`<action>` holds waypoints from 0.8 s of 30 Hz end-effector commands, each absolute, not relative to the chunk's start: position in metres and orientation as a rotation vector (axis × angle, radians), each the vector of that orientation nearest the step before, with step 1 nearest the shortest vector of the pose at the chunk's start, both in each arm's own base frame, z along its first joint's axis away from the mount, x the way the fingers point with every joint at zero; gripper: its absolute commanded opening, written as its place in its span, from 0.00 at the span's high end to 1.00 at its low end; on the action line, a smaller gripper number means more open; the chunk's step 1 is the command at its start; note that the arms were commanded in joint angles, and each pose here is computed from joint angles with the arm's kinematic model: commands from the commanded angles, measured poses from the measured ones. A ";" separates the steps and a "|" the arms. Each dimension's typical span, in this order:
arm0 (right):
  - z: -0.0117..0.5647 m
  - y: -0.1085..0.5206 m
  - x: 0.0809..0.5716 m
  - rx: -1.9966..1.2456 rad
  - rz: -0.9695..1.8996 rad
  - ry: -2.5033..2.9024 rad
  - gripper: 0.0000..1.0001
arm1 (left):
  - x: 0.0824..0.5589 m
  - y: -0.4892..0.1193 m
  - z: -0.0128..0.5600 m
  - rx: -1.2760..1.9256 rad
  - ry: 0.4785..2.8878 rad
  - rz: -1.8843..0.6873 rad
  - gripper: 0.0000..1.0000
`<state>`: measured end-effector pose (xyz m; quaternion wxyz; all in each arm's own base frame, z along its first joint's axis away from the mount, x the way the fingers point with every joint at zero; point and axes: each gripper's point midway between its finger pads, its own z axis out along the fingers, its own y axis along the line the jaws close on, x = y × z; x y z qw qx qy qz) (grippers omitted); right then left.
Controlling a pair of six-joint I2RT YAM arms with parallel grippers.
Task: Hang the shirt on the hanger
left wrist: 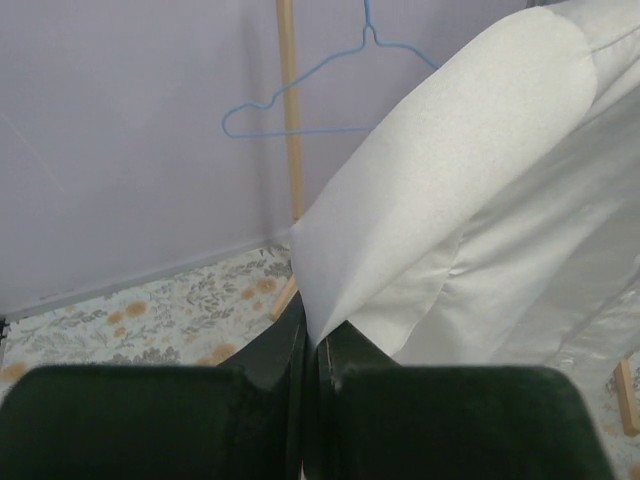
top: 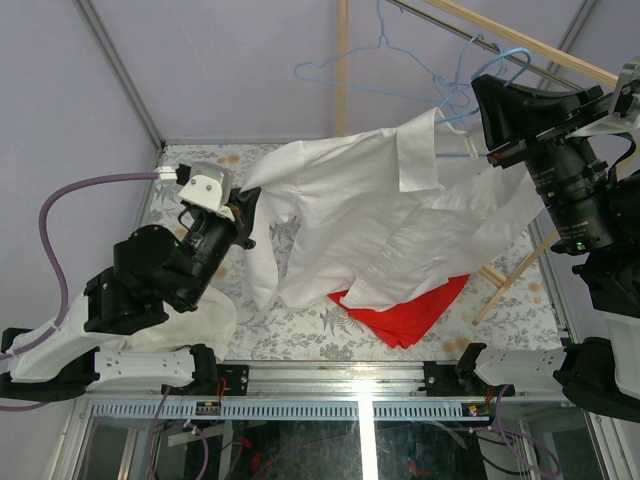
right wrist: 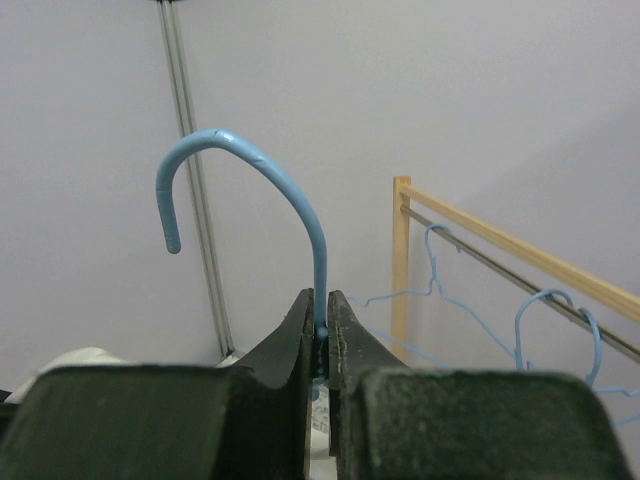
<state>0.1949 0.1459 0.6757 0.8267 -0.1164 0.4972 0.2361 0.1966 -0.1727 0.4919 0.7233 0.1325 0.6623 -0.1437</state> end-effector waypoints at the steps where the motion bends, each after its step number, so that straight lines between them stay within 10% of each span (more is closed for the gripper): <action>1: 0.723 0.120 0.180 -0.201 0.462 0.913 1.00 | 0.195 -0.148 0.537 0.225 1.370 -0.313 1.00; 13: 0.771 0.121 0.168 -0.185 0.494 0.763 1.00 | 0.195 -0.147 0.580 0.250 1.298 -0.286 1.00; 24: 0.690 0.189 0.206 -0.311 0.575 1.014 1.00 | 0.189 -0.109 0.489 0.098 1.442 -0.320 1.00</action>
